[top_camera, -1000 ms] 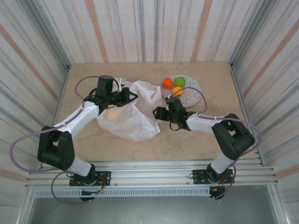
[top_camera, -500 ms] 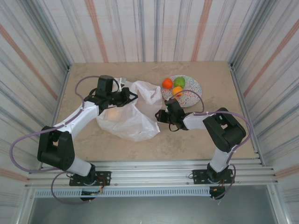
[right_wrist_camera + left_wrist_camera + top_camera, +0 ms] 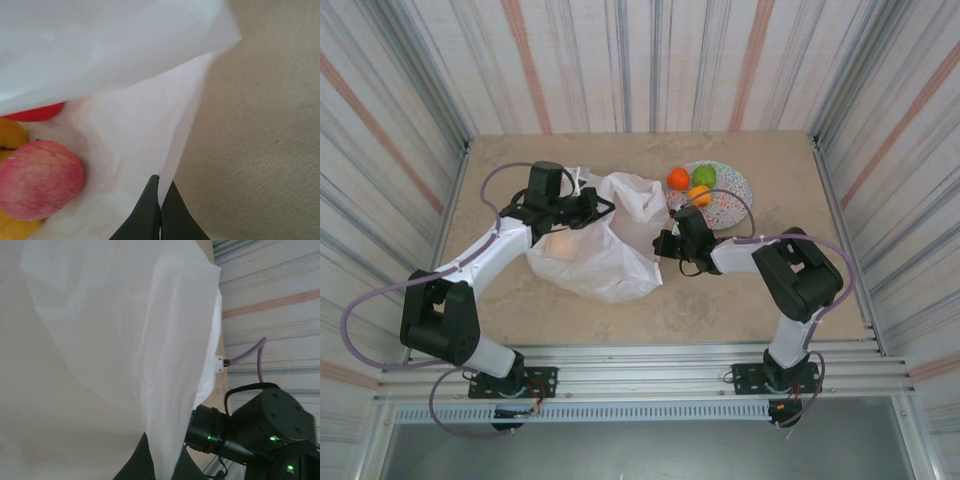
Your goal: Place the fruits into the plastic bag
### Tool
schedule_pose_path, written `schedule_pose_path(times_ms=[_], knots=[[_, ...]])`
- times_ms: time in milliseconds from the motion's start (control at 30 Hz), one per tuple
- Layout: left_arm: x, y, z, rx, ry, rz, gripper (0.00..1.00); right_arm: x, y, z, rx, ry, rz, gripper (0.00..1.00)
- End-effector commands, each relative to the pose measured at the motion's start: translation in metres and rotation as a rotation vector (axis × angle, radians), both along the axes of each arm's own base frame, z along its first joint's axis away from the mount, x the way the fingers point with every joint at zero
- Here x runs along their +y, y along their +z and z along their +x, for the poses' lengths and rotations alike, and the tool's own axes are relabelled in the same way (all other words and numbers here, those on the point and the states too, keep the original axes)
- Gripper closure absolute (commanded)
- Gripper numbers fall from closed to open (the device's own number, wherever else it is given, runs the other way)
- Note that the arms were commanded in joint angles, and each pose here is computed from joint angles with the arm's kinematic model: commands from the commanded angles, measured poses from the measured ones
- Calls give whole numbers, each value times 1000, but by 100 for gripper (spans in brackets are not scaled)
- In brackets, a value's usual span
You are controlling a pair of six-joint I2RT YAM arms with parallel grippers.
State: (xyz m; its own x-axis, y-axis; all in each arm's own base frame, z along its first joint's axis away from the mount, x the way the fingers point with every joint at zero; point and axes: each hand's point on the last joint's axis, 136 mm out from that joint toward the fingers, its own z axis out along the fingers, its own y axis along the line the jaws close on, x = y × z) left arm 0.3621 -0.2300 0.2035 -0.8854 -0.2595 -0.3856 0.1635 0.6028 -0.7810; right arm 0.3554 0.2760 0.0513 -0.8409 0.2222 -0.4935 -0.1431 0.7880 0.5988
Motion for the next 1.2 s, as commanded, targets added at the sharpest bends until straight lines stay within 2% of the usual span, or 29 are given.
schedule_pose_path(times_ms=[0, 333, 600, 767, 967, 1100, 1167], knots=[[11, 21, 2, -49, 23, -2, 100, 2, 47, 0, -57, 7, 72, 100], [44, 46, 9, -97, 118, -17, 100, 18, 127, -15, -148, 59, 205, 100], [82, 99, 16, -200, 211, -31, 100, 25, 167, -22, -199, 92, 253, 100], [89, 120, 10, -258, 219, 3, 100, 26, 159, -22, -184, 96, 232, 100], [67, 90, 6, -204, 148, 36, 100, 12, 111, -17, -91, 80, 124, 100], [38, 70, 4, -166, 63, 60, 100, 5, 95, -17, -77, 83, 59, 92], [25, 62, 2, -145, 24, 64, 100, 0, 89, -18, -77, 87, 21, 84]])
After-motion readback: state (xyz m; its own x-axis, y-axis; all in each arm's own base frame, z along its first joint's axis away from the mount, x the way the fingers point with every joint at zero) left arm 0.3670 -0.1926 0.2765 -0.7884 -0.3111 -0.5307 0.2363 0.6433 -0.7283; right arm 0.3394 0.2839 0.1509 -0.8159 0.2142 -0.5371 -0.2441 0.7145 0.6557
